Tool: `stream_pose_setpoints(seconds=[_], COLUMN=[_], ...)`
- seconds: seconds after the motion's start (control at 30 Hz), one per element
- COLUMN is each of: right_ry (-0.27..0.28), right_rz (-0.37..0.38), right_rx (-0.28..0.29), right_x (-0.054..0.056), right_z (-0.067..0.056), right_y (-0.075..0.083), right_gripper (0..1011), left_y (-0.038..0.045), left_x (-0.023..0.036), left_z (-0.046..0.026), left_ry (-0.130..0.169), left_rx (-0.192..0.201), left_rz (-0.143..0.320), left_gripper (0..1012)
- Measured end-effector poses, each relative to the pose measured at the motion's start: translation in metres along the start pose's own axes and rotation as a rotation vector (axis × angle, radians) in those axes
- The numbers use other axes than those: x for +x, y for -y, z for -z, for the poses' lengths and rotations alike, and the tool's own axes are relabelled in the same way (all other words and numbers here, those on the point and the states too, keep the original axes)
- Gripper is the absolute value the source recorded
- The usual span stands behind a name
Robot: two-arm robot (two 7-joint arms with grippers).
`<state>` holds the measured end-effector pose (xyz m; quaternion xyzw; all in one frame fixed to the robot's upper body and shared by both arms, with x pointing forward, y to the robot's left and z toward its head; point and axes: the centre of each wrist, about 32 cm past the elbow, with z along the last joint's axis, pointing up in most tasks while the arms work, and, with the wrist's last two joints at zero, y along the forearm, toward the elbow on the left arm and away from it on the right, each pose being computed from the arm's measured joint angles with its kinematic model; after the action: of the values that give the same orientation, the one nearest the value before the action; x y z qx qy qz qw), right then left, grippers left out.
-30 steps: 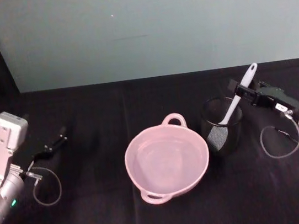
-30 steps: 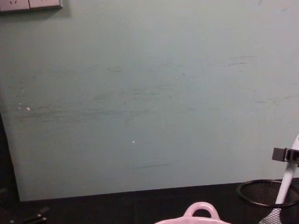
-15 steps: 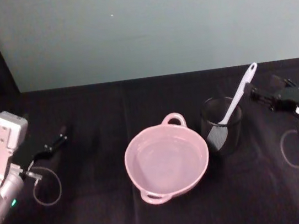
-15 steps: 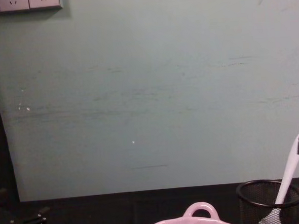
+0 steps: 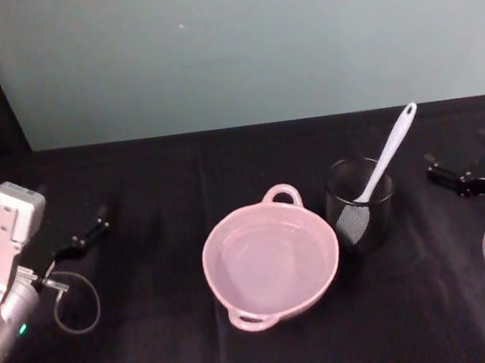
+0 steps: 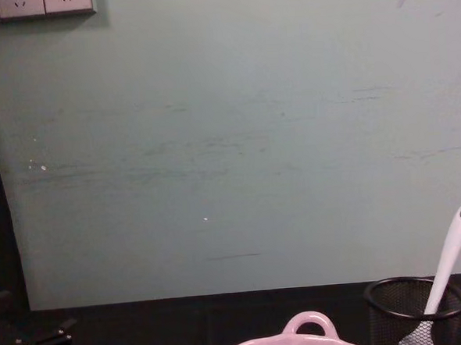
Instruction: Use the one hand to pick up the spoon and stir the clear water in the bowl.
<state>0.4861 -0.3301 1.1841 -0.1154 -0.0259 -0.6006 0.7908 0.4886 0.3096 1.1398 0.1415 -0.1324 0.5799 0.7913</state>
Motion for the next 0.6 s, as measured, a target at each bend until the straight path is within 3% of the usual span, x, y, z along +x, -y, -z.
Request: stream_pose_setpoints(seconds=[0.17, 0.33, 0.6], right_ry=[0.021, -0.014, -0.015], right_rz=[0.002, -0.010, -0.013], right_rx=[-0.017, -0.009, -0.004], right_x=[-0.002, -0.004, -0.004], right_z=[0.012, 0.028, 0.028], right_y=[-0.018, -0.028, -0.029], right_gripper=[1002, 1002, 1002], left_y=[0.0000, 0.0000, 0.0000], left_x=[0.0000, 0.0000, 0.0000], left_z=[0.0000, 0.0000, 0.0000], left_ry=[0.000, 0.000, 0.000], left_rx=[0.000, 0.000, 0.000], left_rz=[0.000, 0.000, 0.000], left_gripper=[1005, 1005, 1005])
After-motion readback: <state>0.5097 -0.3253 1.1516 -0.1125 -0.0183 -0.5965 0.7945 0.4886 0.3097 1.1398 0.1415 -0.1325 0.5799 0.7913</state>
